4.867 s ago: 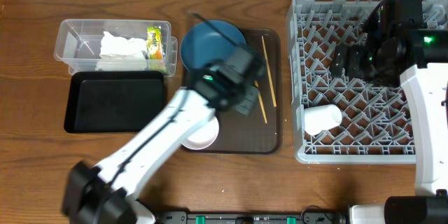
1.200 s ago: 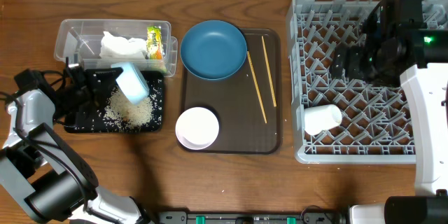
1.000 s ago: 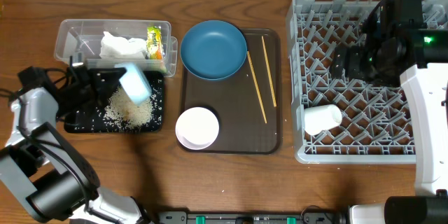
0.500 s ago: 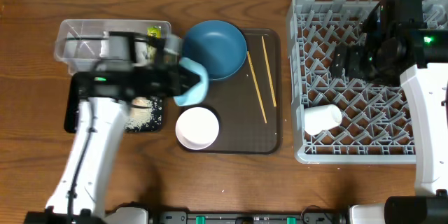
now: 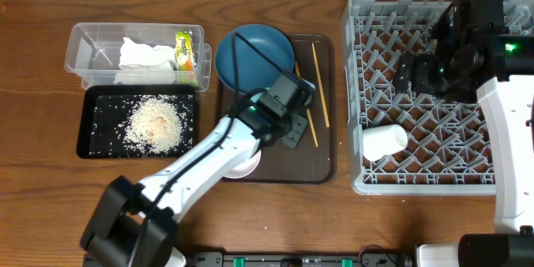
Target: Sort waste into correct bins and load items into the dishwasher rack
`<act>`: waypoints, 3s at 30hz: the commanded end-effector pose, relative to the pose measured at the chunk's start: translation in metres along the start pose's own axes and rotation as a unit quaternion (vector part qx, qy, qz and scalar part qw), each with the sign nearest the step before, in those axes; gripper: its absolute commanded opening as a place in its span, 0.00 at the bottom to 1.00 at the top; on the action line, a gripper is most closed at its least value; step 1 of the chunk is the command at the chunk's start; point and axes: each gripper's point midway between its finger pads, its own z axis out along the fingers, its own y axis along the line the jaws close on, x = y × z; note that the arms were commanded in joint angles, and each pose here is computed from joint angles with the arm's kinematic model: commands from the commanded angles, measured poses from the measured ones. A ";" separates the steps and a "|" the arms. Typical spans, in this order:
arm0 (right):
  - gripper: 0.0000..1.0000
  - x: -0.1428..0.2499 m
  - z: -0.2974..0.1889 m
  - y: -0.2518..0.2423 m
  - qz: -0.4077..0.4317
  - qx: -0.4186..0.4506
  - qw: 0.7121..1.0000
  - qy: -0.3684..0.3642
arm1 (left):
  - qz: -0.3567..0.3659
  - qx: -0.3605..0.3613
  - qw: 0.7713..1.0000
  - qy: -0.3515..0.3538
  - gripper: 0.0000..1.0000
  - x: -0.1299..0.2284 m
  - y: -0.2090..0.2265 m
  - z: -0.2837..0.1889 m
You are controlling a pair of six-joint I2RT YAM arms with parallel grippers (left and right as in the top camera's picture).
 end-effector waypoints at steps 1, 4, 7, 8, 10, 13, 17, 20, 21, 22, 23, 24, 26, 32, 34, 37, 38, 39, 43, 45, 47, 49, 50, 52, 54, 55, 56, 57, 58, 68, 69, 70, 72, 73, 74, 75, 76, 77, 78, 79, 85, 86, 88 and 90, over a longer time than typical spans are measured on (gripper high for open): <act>0.99 -0.004 -0.011 -0.001 -0.007 -0.002 1.000 -0.018 | 0.017 -0.026 1.000 0.001 0.06 -0.001 0.002 0.007; 0.99 -0.004 -0.011 -0.001 -0.007 -0.002 1.000 -0.019 | 0.023 -0.024 0.999 0.005 0.06 0.001 -0.002 0.008; 0.99 -0.004 -0.011 -0.001 -0.007 -0.002 1.000 -0.020 | 0.028 -0.021 0.999 0.006 0.12 0.002 -0.007 0.009; 0.99 -0.005 -0.011 0.000 -0.008 -0.003 1.000 -0.020 | 0.030 -0.020 0.999 0.006 0.16 0.003 -0.009 0.009; 0.99 -0.005 -0.011 0.000 -0.008 -0.003 1.000 -0.020 | 0.032 -0.017 0.999 0.006 0.21 0.003 -0.011 0.009; 0.99 -0.004 -0.010 0.002 -0.011 -0.004 1.000 -0.020 | 0.033 -0.015 0.999 0.007 0.25 0.003 -0.012 0.009; 0.99 -0.006 -0.010 0.026 -0.027 -0.048 0.998 -0.025 | 0.002 -0.017 1.000 -0.004 0.29 -0.002 -0.007 0.003; 0.98 -0.008 -0.006 0.051 -0.050 -0.086 0.995 -0.033 | -0.061 -0.022 0.998 -0.025 0.31 -0.014 0.009 -0.014; 0.97 -0.008 -0.003 0.060 -0.055 -0.094 0.993 -0.035 | -0.086 -0.023 0.995 -0.036 0.31 -0.018 0.017 -0.023; 0.96 -0.008 0.000 0.067 -0.058 -0.099 0.993 -0.035 | -0.104 -0.021 0.993 -0.046 0.31 -0.021 0.024 -0.033; 0.96 -0.006 0.004 0.075 -0.062 -0.103 0.992 -0.034 | -0.120 -0.015 0.991 -0.056 0.31 -0.024 0.032 -0.044; 0.96 -0.005 0.009 0.085 -0.069 -0.109 0.991 -0.034 | -0.137 -0.011 0.988 -0.066 0.31 -0.026 0.040 -0.056; 0.95 0.000 0.020 0.101 -0.080 -0.118 0.989 -0.030 | -0.166 -0.010 0.983 -0.082 0.31 -0.027 0.056 -0.077; 0.92 0.031 0.069 0.152 -0.120 -0.135 0.983 0.015 | -0.239 -0.048 0.963 -0.115 0.37 -0.012 0.113 -0.129; 0.90 0.042 0.084 0.163 -0.136 -0.133 0.981 0.035 | -0.257 -0.060 0.957 -0.117 0.38 -0.006 0.127 -0.136; 0.85 0.058 0.108 0.176 -0.157 -0.124 0.978 0.066 | -0.279 -0.073 0.951 -0.114 0.43 0.000 0.143 -0.139; 0.82 0.062 0.115 0.177 -0.161 -0.118 0.977 0.074 | -0.284 -0.075 0.949 -0.112 0.44 0.002 0.146 -0.139; 0.80 0.067 0.124 0.179 -0.166 -0.111 0.976 0.084 | -0.288 -0.078 0.948 -0.110 0.45 0.004 0.149 -0.140; 0.67 0.083 0.156 0.180 -0.177 -0.088 0.973 0.120 | -0.295 -0.083 0.946 -0.109 0.48 0.007 0.154 -0.140; 0.59 0.090 0.170 0.180 -0.179 -0.081 0.971 0.137 | -0.296 -0.088 0.945 -0.109 0.48 0.007 0.156 -0.141; 0.48 0.096 0.182 0.179 -0.180 -0.074 0.969 0.150 | -0.294 -0.088 0.945 -0.108 0.49 0.007 0.156 -0.141; 0.33 0.100 0.191 0.177 -0.179 -0.070 0.968 0.159 | -0.294 -0.088 0.945 -0.108 0.51 0.007 0.156 -0.141; 0.27 0.101 0.194 0.177 -0.179 -0.068 0.968 0.163 | -0.294 -0.088 0.945 -0.108 0.52 0.007 0.156 -0.141; 0.14 0.102 0.197 0.176 -0.179 -0.067 0.968 0.165 | -0.294 -0.088 0.945 -0.108 0.53 0.007 0.156 -0.141; 0.01 0.101 0.198 0.177 -0.179 -0.067 0.968 0.163 | -0.295 -0.088 0.945 -0.108 0.62 0.007 0.156 -0.141; 0.01 0.101 0.198 0.177 -0.179 -0.068 0.968 0.162 | -0.295 -0.088 0.945 -0.108 0.66 0.007 0.156 -0.141; 0.01 0.100 0.197 0.178 -0.179 -0.068 0.968 0.161 | -0.295 -0.088 0.945 -0.108 0.69 0.007 0.156 -0.141; 0.01 0.100 0.197 0.178 -0.179 -0.069 0.968 0.160 | -0.295 -0.088 0.945 -0.108 0.73 0.007 0.156 -0.141; 0.01 0.099 0.195 0.178 -0.179 -0.070 0.968 0.159 | -0.295 -0.088 0.945 -0.108 0.77 0.007 0.156 -0.141; 0.01 0.048 0.099 0.156 -0.161 -0.069 0.984 0.042 | -0.295 -0.088 0.945 -0.108 0.85 0.007 0.156 -0.141; 0.01 0.037 0.081 0.149 -0.153 -0.064 0.986 0.010 | -0.295 -0.088 0.945 -0.108 0.85 0.007 0.156 -0.141; 0.01 0.027 0.065 0.140 -0.140 -0.053 0.988 -0.021 | -0.295 -0.088 0.945 -0.108 0.86 0.007 0.156 -0.141; 0.01 0.004 0.031 0.112 -0.101 -0.013 0.991 -0.091 | -0.295 -0.088 0.945 -0.108 0.87 0.007 0.156 -0.141; 0.01 -0.007 0.015 0.095 -0.076 0.016 0.989 -0.126 | -0.295 -0.088 0.945 -0.108 0.87 0.007 0.156 -0.141; 0.01 -0.018 -0.003 0.073 -0.042 0.054 0.984 -0.166 | -0.295 -0.088 0.945 -0.108 0.87 0.007 0.156 -0.141; 0.01 -0.026 -0.019 0.053 -0.013 0.089 0.976 -0.199 | -0.295 -0.088 0.945 -0.108 0.88 0.007 0.156 -0.141; 0.01 -0.033 -0.035 0.034 0.012 0.124 0.965 -0.232 | -0.295 -0.088 0.945 -0.108 0.88 0.007 0.156 -0.141; 0.01 -0.039 -0.048 0.020 0.026 0.152 0.954 -0.257 | -0.295 -0.088 0.945 -0.108 0.88 0.007 0.156 -0.141; 0.01 -0.045 -0.061 0.007 0.041 0.178 0.942 -0.282 | -0.295 -0.088 0.945 -0.108 0.89 0.007 0.156 -0.141; 0.01 -0.049 -0.069 -0.001 0.052 0.198 0.932 -0.299 | -0.295 -0.088 0.945 -0.108 0.89 0.007 0.156 -0.141; 0.01 -0.076 -0.083 -0.029 0.071 0.315 0.878 -0.354 | -0.295 -0.088 0.945 -0.108 0.91 0.007 0.156 -0.141; 0.01 -0.083 -0.078 -0.030 0.058 0.333 0.873 -0.352 | -0.295 -0.088 0.945 -0.108 0.91 0.007 0.156 -0.141; 0.01 -0.092 -0.068 -0.029 0.039 0.357 0.866 -0.348 | -0.295 -0.088 0.945 -0.108 0.92 0.007 0.156 -0.141; 0.01 -0.103 -0.054 -0.028 0.020 0.384 0.857 -0.343 | -0.295 -0.088 0.945 -0.108 0.94 0.007 0.156 -0.141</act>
